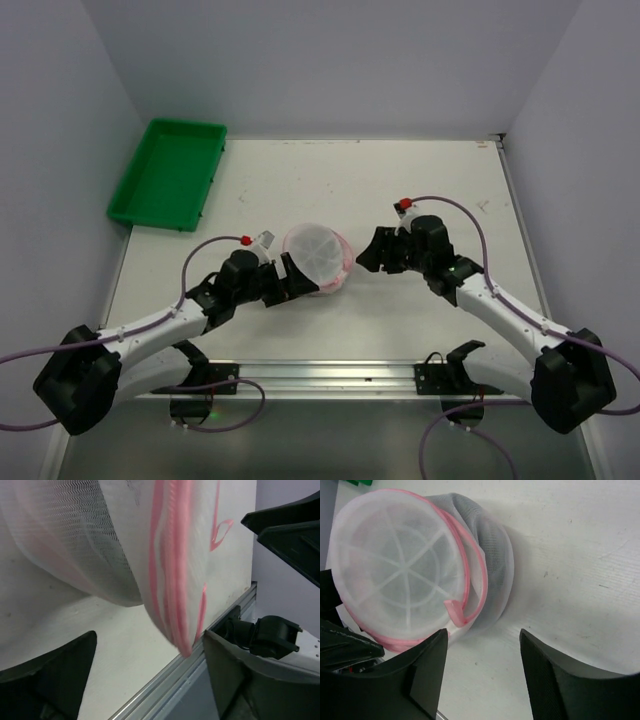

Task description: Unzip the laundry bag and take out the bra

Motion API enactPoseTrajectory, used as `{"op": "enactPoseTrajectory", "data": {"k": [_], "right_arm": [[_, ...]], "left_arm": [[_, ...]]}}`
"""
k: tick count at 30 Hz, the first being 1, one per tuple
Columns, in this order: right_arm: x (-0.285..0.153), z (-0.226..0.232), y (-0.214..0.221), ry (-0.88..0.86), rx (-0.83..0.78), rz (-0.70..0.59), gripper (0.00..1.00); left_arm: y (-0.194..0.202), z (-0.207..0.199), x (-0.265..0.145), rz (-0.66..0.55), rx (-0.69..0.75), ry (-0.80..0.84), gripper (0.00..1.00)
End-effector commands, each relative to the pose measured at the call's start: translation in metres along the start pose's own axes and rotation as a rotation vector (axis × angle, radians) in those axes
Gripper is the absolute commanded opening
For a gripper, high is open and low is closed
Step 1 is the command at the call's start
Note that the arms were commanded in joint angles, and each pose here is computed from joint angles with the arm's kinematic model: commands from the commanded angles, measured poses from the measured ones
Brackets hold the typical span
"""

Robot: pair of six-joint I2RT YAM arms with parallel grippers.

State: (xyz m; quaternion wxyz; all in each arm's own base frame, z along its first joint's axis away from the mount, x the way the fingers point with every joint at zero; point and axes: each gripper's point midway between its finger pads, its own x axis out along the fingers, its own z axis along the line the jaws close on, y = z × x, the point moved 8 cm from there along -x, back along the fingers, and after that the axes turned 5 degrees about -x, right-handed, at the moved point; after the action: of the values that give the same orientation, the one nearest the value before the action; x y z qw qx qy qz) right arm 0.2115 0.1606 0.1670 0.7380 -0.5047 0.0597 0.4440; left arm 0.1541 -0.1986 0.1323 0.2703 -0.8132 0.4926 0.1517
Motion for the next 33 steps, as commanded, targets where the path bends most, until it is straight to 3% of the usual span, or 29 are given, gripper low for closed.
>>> {"op": "enactPoseTrajectory", "data": {"k": [1, 3, 5, 9, 12, 17, 23, 27, 33], "right_arm": [[-0.022, 0.019, -0.027, -0.028, -0.051, -0.076, 0.62], [-0.027, 0.022, -0.027, -0.018, -0.044, -0.086, 0.69], [-0.030, 0.022, -0.027, 0.001, -0.007, -0.111, 0.72], [-0.031, 0.016, -0.020, 0.030, 0.037, -0.145, 0.74], [-0.033, 0.013, -0.013, 0.026, 0.051, -0.149, 0.74], [-0.038, 0.011, -0.006, 0.028, 0.055, -0.157, 0.76], [-0.043, 0.009, 0.001, 0.022, 0.057, -0.170, 0.80], [-0.046, 0.007, 0.005, 0.025, 0.052, -0.176, 0.83], [-0.050, 0.007, 0.007, 0.013, 0.043, -0.199, 0.86]], "left_arm": [[-0.014, -0.019, -0.014, -0.131, 0.043, 0.077, 0.95], [-0.022, -0.026, -0.028, -0.193, 0.078, 0.034, 1.00], [-0.027, -0.027, -0.044, -0.226, 0.137, -0.033, 1.00], [-0.065, -0.062, -0.074, -0.415, 0.257, -0.114, 0.98], [-0.086, -0.075, -0.079, -0.455, 0.346, -0.226, 0.95], [-0.106, -0.063, -0.059, -0.413, 0.331, -0.423, 0.89], [-0.110, -0.045, -0.033, -0.346, 0.290, -0.423, 0.79], [-0.109, -0.040, -0.024, -0.314, 0.285, -0.440, 0.67], [-0.108, -0.026, -0.020, -0.297, 0.271, -0.503, 0.68]]}}
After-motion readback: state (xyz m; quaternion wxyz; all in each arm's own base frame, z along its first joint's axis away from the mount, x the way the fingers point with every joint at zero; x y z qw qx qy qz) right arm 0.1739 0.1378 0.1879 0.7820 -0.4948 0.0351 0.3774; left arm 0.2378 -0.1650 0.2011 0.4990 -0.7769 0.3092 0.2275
